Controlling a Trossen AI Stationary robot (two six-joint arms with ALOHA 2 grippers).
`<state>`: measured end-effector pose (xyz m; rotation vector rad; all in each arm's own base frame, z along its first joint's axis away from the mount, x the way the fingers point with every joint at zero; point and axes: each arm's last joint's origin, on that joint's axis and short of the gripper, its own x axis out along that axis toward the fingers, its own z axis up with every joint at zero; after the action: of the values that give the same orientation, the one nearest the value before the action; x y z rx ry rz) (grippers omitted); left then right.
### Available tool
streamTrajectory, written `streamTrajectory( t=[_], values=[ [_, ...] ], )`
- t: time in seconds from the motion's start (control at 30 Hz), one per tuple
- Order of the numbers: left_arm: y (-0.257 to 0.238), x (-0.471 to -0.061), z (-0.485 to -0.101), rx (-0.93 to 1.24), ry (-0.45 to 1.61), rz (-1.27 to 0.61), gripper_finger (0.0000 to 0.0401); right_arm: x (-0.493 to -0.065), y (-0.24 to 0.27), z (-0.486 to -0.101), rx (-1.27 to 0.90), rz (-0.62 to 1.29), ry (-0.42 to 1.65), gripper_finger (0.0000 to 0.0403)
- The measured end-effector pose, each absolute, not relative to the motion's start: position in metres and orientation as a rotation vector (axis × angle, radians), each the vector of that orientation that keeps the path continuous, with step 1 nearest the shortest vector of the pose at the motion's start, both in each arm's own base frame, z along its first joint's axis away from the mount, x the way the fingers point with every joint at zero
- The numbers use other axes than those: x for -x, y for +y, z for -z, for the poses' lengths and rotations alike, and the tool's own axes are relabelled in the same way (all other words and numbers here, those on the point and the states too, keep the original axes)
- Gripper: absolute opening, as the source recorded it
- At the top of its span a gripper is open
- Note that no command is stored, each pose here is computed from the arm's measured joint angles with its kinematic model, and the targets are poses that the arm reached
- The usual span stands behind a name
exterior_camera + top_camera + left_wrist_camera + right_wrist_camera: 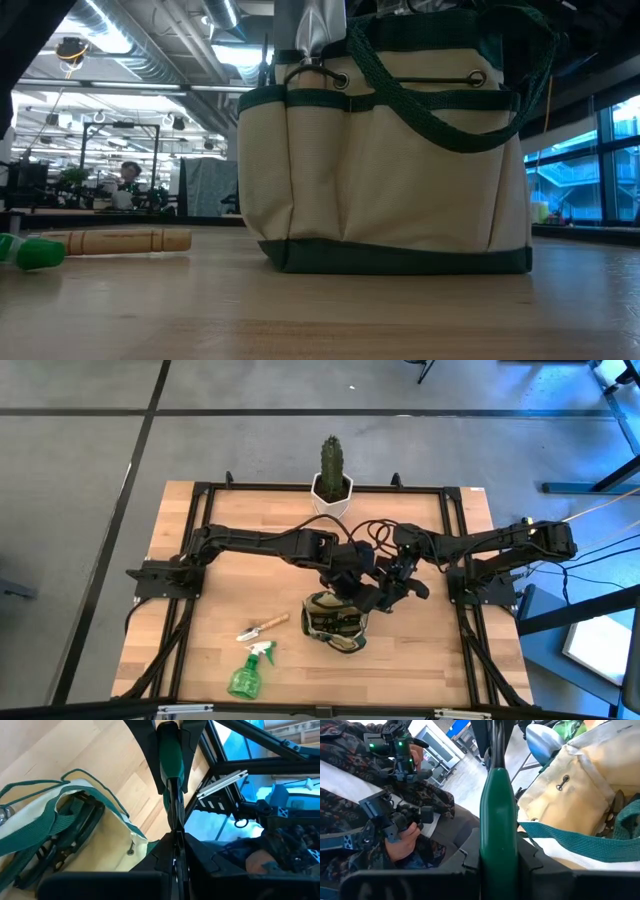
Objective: Pick & Place Garden tools in Gardening bag
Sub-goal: Put the green fruit pruner into the green gardening bag
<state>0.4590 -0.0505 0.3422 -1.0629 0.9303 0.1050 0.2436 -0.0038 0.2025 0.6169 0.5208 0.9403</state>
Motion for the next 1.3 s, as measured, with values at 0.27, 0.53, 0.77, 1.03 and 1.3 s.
streamTrajectory(
  t=[0.27,0.53,0.77,1.03,1.3],
  values=[
    [-0.05,-0.459,-0.343,1.054,0.919,-0.117,0.0017,-0.244,-0.004,-0.203,-0.626,-0.938,0.522,0.0058],
    [-0.05,-0.46,-0.344,1.13,0.92,-0.123,0.0017,-0.244,-0.004,-0.203,-0.626,-0.942,0.52,0.0117],
    [-0.052,-0.457,-0.348,1.22,0.931,-0.161,0.0017,-0.246,-0.005,-0.203,-0.613,-0.876,0.504,0.0205],
    [-0.051,-0.446,-0.374,1.209,0.905,-0.206,0.0017,-0.249,-0.008,-0.215,-0.648,-0.878,0.438,0.0233],
    [-0.059,-0.444,-0.38,1.199,0.859,-0.224,0.0017,-0.242,-0.032,-0.223,-0.644,-0.98,0.404,0.0234]
  ],
)
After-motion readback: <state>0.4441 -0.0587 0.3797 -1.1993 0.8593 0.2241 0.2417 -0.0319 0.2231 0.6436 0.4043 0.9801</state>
